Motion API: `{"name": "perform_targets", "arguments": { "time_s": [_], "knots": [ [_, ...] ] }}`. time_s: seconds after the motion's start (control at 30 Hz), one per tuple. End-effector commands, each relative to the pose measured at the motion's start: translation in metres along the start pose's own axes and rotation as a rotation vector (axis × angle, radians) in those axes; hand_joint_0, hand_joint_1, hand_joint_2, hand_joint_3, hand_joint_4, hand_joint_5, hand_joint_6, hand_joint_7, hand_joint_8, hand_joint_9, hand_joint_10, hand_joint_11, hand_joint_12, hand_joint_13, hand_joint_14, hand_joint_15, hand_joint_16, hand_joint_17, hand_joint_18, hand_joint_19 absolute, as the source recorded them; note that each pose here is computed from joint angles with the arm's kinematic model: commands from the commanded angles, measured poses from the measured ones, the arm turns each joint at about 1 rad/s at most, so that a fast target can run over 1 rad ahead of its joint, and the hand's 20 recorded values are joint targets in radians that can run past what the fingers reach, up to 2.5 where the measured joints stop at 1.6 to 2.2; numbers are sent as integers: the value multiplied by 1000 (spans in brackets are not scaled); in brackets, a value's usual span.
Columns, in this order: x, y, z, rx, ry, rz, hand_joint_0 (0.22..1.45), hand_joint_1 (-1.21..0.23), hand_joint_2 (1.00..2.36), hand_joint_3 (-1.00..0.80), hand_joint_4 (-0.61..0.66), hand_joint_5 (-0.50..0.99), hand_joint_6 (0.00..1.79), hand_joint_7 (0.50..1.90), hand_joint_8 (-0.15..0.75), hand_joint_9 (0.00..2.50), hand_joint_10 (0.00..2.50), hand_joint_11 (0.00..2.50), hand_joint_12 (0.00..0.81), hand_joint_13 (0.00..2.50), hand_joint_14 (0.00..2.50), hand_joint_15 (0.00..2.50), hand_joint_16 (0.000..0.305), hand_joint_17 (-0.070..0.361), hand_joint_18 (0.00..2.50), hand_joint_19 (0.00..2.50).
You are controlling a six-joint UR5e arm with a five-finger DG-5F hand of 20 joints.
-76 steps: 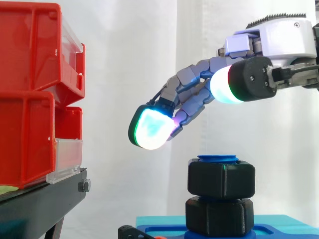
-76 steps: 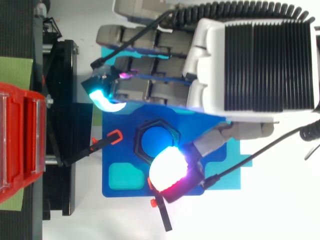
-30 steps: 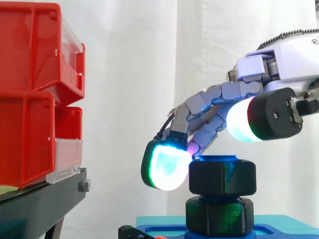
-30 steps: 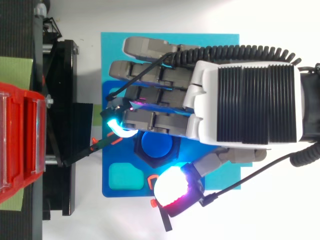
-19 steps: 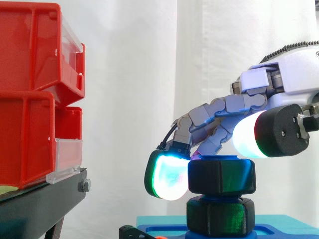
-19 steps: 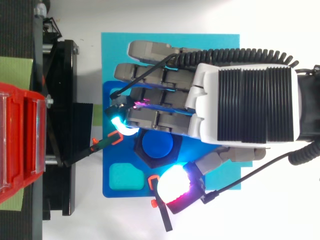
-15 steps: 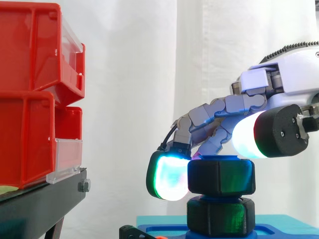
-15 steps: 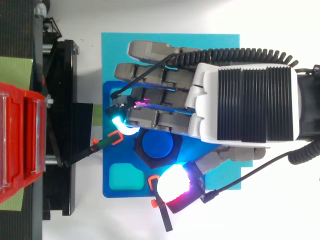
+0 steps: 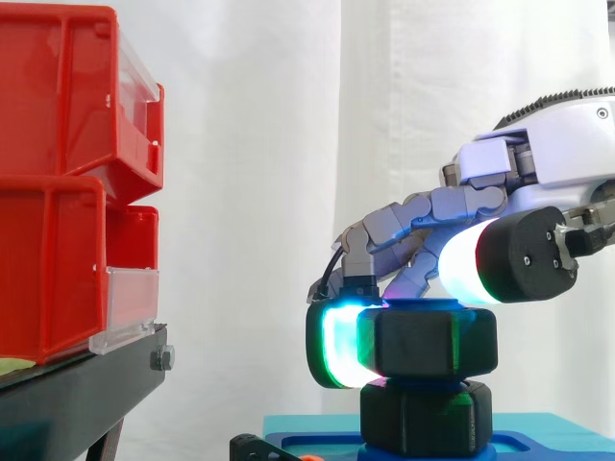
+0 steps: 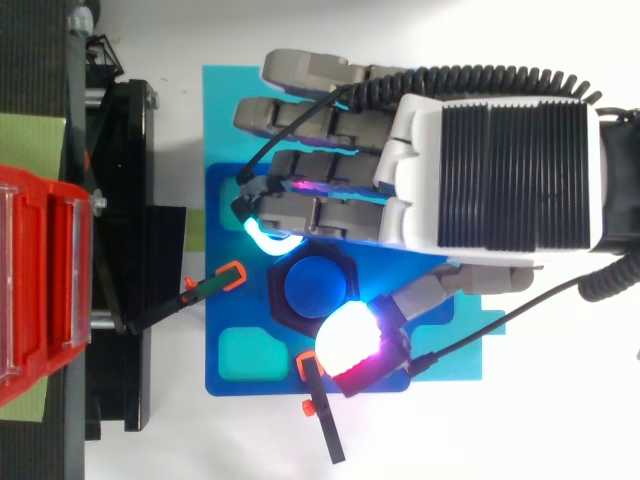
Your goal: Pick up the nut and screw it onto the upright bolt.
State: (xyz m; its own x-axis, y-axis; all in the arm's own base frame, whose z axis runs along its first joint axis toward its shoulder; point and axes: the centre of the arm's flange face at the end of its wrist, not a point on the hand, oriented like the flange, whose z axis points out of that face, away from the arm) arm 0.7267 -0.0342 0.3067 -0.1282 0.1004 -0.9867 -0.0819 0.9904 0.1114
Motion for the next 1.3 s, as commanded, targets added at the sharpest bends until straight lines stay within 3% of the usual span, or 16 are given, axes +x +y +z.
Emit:
{"name": "perform_targets", "arguments": {
  "time_s": [0.0, 0.2, 0.47, 0.63, 0.8, 0.93, 1.03, 1.07, 1.13, 1.27],
  "knots": [
    [-1, -4, -1, 7, 1, 1, 514, -189, 1000, -500, 173, -32, 500, 1391, 264, 636, 0, 0, 286, 280, 0, 0, 30, 69, 0, 0],
    [-1, -4, -1, 9, 3, 1, 471, -201, 1000, -500, 205, -20, 575, 1257, 284, 672, 0, 0, 305, 322, 0, 0, 33, 75, 0, 0],
    [-3, -5, -1, 9, -2, 1, 467, -178, 1000, -500, 185, -1, 611, 1187, 288, 739, 0, 0, 301, 349, 0, 0, 33, 73, 0, 0],
    [-10, -8, 0, 12, -13, 1, 466, -160, 1000, -500, 163, 10, 609, 1187, 282, 791, 0, 0, 294, 382, 0, 0, 32, 71, 0, 0],
    [-17, -13, -2, 20, 3, -1, 453, -133, 1000, -500, 168, 19, 597, 1196, 283, 835, 0, 0, 297, 411, 0, 0, 32, 72, 0, 0],
    [-26, -16, -2, 25, 9, 0, 451, -125, 1000, -500, 173, 28, 521, 1352, 283, 844, 0, 0, 299, 411, 0, 0, 32, 73, 0, 0],
    [-35, -16, -2, 26, 5, -8, 447, -119, 1000, -500, 197, -8, 503, 1235, 282, 809, 0, 0, 307, 377, 0, 0, 35, 78, 0, 0],
    [-38, -17, -2, 27, 2, -15, 446, -115, 1000, -500, 228, -37, 504, 1110, 272, 759, 0, 0, 316, 349, 0, 0, 36, 80, 0, 0],
    [-39, -17, -1, 27, -1, -16, 443, -112, 1000, -500, 262, -80, 504, 935, 254, 599, 0, 0, 327, 258, 0, 0, 40, 90, 0, 0],
    [-40, -17, -1, 25, -4, -21, 442, -103, 1000, -500, 213, -138, 502, 740, 231, 411, 0, 0, 330, 158, 0, 0, 41, 93, 0, 0]
  ]
}}
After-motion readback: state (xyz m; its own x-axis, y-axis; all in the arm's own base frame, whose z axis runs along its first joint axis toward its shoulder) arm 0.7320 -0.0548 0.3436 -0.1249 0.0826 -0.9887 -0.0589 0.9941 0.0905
